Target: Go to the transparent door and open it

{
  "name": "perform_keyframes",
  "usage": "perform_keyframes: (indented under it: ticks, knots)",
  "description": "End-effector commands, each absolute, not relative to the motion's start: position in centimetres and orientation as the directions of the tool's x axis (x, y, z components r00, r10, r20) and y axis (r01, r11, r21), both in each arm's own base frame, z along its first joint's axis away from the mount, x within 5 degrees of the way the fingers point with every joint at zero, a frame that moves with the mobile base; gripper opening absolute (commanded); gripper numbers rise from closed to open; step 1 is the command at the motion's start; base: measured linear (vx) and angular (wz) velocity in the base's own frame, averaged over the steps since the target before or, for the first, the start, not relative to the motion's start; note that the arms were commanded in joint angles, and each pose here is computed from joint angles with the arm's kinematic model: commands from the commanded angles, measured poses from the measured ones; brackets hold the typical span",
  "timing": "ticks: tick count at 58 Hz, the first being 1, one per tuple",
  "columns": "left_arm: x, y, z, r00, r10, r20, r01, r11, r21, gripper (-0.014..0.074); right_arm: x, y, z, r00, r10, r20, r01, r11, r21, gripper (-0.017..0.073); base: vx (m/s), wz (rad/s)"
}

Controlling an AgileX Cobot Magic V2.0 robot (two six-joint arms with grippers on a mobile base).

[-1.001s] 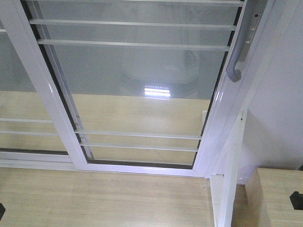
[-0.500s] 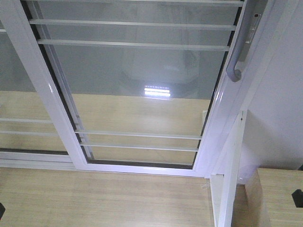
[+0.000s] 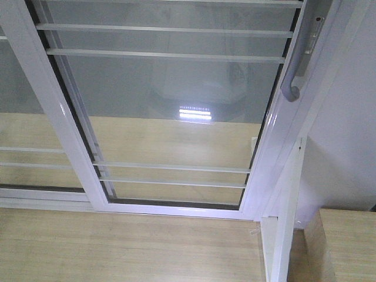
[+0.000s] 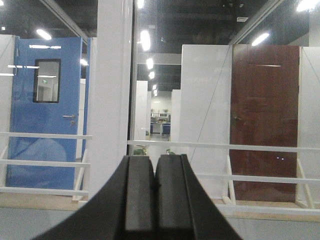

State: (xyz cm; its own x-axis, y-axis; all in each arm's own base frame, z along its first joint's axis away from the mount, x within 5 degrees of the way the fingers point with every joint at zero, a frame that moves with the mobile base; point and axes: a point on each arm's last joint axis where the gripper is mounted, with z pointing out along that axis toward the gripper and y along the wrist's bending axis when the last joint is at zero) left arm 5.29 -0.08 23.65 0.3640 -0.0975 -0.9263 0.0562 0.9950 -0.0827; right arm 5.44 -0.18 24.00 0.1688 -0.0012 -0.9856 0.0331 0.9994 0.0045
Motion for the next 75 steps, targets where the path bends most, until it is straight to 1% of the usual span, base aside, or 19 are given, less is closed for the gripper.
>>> perform_keyframes:
  ticks: [1,5,10,14,19,23,27,30,35,39,43,47,50,54,56,62,68,75]
  knots:
    - [5.0,-0.1,26.8,0.419,-0.143,-0.897,0.084,0.989,-0.118,-0.0006,4.6,-0.1,29.0,0.271,-0.006,-0.962,0.032,0.999,0.003,-0.0003,0.00,0.00]
    - [4.9,-0.1,28.8,0.374,-0.129,-0.919,0.078,0.991,-0.108,-0.0006,4.6,-0.2,31.1,0.246,-0.015,-0.969,0.037,0.999,-0.007,-0.0003,0.00,0.00]
    - [5.3,-0.2,31.4,0.329,-0.077,-0.941,0.064,0.996,-0.060,-0.0006,5.1,-0.2,33.6,0.220,-0.029,-0.975,0.042,0.999,-0.021,-0.0003,0.00,0.00]
    - [6.2,-0.3,33.4,0.312,-0.031,-0.949,0.053,0.998,-0.015,-0.0006,6.3,-0.2,34.5,0.197,-0.029,-0.980,0.041,0.999,-0.021,-0.0003,0.00,0.00]
    - [7.9,-0.4,34.5,0.286,-0.004,-0.958,0.050,0.999,0.011,-0.0006,8.2,-0.3,34.4,0.157,-0.043,-0.987,0.041,0.998,-0.037,-0.0003,0.00,0.00]
    - [9.2,-0.5,34.4,0.269,-0.008,-0.963,0.055,0.998,0.007,-0.0004,9.8,-0.3,34.0,0.115,-0.037,-0.993,0.037,0.999,-0.033,-0.0001,0.00,0.00]
    - [10.5,-0.6,33.8,0.217,-0.015,-0.976,0.057,0.998,-0.002,-0.0001,11.1,-0.4,33.3,0.053,-0.035,-0.998,0.035,0.999,-0.033,0.0004,0.00,0.00]
    - [11.2,-0.6,33.5,0.182,-0.013,-0.983,0.057,0.998,-0.003,0.0004,11.9,-0.4,32.9,0.015,-0.054,-0.998,0.034,0.998,-0.053,0.0015,0.00,0.00]
    - [12.3,-0.6,32.9,0.139,-0.016,-0.990,0.057,0.998,-0.008,0.0018,12.9,-0.4,32.3,-0.033,-0.072,-0.997,0.031,0.997,-0.073,0.0053,0.00,0.00]
    - [12.9,-0.6,32.6,0.113,-0.056,-0.992,0.058,0.997,-0.049,0.0035,13.6,-0.5,31.9,-0.060,-0.067,-0.996,0.029,0.997,-0.069,0.0099,0.00,0.00]
    - [13.5,-0.6,32.2,0.081,-0.111,-0.991,0.055,0.993,-0.106,0.0065,14.1,-0.5,31.7,-0.076,-0.063,-0.995,0.028,0.997,-0.065,0.0157,0.00,0.00]
    - [14.0,-0.6,31.8,0.052,-0.128,-0.990,0.051,0.991,-0.125,0.0105,14.5,-0.5,31.4,-0.090,-0.048,-0.995,0.028,0.998,-0.051,0.0211,0.00,0.00]
    - [14.4,-0.6,31.6,0.033,-0.135,-0.990,0.047,0.990,-0.133,0.0153,14.8,-0.5,31.2,-0.104,-0.023,-0.994,0.030,0.999,-0.026,0.0242,0.00,0.00]
    - [14.8,-0.6,31.3,0.015,-0.135,-0.991,0.045,0.990,-0.134,0.0225,15.3,-0.5,30.7,-0.135,0.052,-0.989,0.040,0.998,0.047,0.0276,0.00,0.00]
    - [15.0,-0.6,31.2,0.010,-0.135,-0.991,0.044,0.990,-0.134,0.0262,15.6,-0.5,30.5,-0.148,0.064,-0.987,0.043,0.997,0.058,0.0284,0.00,0.00]
    - [15.3,-0.6,31.0,0.001,-0.133,-0.991,0.043,0.990,-0.133,0.0360,16.3,-0.5,29.9,-0.188,0.055,-0.981,0.043,0.998,0.048,0.0313,0.00,0.00]
    - [15.5,-0.6,30.8,-0.008,-0.132,-0.991,0.042,0.990,-0.132,0.0410,17.0,-0.6,29.2,-0.231,0.017,-0.973,0.036,0.999,0.009,0.0340,0.00,0.00]
    - [15.5,-0.6,30.8,-0.011,-0.131,-0.991,0.041,0.990,-0.131,0.0413,17.9,-0.6,28.5,-0.259,0.015,-0.966,0.035,0.999,0.006,0.0378,0.00,0.00]
